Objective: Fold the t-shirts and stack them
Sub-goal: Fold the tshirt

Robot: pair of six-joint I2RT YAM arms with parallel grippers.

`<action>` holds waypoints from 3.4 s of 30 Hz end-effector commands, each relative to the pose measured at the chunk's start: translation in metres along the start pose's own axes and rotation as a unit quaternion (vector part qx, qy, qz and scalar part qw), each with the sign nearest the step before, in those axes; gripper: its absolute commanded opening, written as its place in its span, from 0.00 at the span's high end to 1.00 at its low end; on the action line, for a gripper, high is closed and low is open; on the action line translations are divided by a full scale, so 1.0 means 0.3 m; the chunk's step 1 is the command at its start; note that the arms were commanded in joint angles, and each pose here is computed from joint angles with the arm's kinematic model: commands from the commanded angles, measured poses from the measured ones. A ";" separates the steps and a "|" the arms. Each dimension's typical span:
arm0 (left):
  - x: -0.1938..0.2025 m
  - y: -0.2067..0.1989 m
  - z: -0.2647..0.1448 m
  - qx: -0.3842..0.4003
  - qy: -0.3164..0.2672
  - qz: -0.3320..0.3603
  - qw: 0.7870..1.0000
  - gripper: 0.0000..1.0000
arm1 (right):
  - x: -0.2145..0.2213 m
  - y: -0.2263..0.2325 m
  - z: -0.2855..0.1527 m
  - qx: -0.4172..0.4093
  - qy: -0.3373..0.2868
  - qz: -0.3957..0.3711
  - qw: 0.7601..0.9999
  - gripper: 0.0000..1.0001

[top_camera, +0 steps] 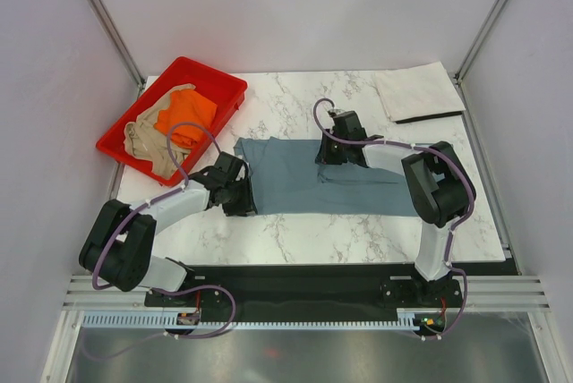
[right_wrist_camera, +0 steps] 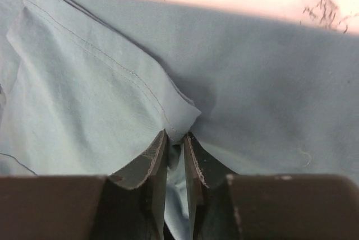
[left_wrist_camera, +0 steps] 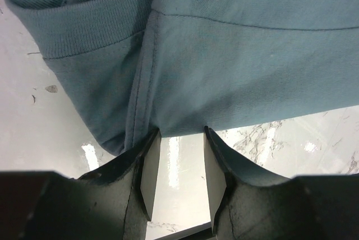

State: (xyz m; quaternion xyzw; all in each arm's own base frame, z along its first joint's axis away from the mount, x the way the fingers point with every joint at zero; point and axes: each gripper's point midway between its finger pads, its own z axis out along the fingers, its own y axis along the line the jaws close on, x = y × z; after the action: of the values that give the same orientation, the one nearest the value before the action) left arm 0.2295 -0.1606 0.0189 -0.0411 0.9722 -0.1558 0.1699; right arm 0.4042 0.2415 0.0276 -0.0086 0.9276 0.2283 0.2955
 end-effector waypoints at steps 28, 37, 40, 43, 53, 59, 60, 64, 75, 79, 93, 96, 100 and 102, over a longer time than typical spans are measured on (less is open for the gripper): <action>-0.410 -0.181 0.058 -0.007 -0.080 0.008 0.997 0.54 | -0.175 0.017 -0.579 0.082 -0.108 -0.007 0.991 0.02; -0.546 -0.201 0.219 -0.036 -0.081 0.033 0.996 0.54 | -0.160 0.007 -0.722 0.080 -0.160 0.003 0.984 0.02; -0.572 -0.202 0.290 -0.040 -0.072 0.031 0.996 0.54 | -0.124 -0.042 -0.723 0.104 -0.166 0.009 0.981 0.02; -0.617 -0.206 0.332 -0.039 -0.074 0.023 0.996 0.54 | -0.118 -0.042 -0.735 0.099 -0.175 0.027 0.979 0.02; -0.986 -0.504 0.376 0.092 -0.154 0.069 0.981 0.53 | -0.142 -0.030 -0.731 0.080 -0.210 0.055 0.973 0.03; -1.065 -0.649 0.231 0.183 -0.175 0.082 0.964 0.53 | -0.133 -0.021 -0.784 0.083 -0.198 0.035 0.976 0.02; -1.059 -0.672 0.197 0.191 -0.177 0.086 0.962 0.53 | -0.132 -0.019 -0.788 0.083 -0.195 0.035 0.977 0.02; -0.974 -0.715 0.065 0.213 -0.169 0.102 0.957 0.53 | -0.089 -0.004 -0.790 0.064 -0.174 0.028 0.982 0.02; -0.650 -0.725 0.170 0.186 -0.098 0.106 0.972 0.96 | -0.007 0.008 -0.898 0.031 -0.184 0.032 0.982 0.02; -0.586 -0.672 0.219 0.146 -0.090 0.101 0.980 0.98 | 0.011 -0.004 -0.917 0.034 -0.187 0.032 0.981 0.02; -0.480 -0.494 0.367 0.053 -0.060 0.080 0.994 0.98 | 0.015 0.013 -0.942 0.021 -0.190 0.030 0.981 0.02; -0.477 -0.474 0.372 0.040 -0.062 0.081 0.994 0.98 | 0.012 0.009 -0.952 0.025 -0.193 0.028 0.981 0.02; -0.502 -0.431 0.375 0.021 -0.069 0.081 0.994 0.98 | 0.010 0.008 -0.955 0.028 -0.192 0.030 0.981 0.02; -0.519 -0.422 0.381 0.021 -0.069 0.083 0.994 0.98 | 0.005 0.006 -0.961 0.030 -0.196 0.031 0.980 0.02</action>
State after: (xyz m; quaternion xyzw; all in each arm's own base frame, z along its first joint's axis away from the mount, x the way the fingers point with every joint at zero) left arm 0.4077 -0.3193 0.0257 0.0497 0.9452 -0.2070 0.2476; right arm 0.2450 0.1225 0.2206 0.0698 0.8675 0.2047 0.4479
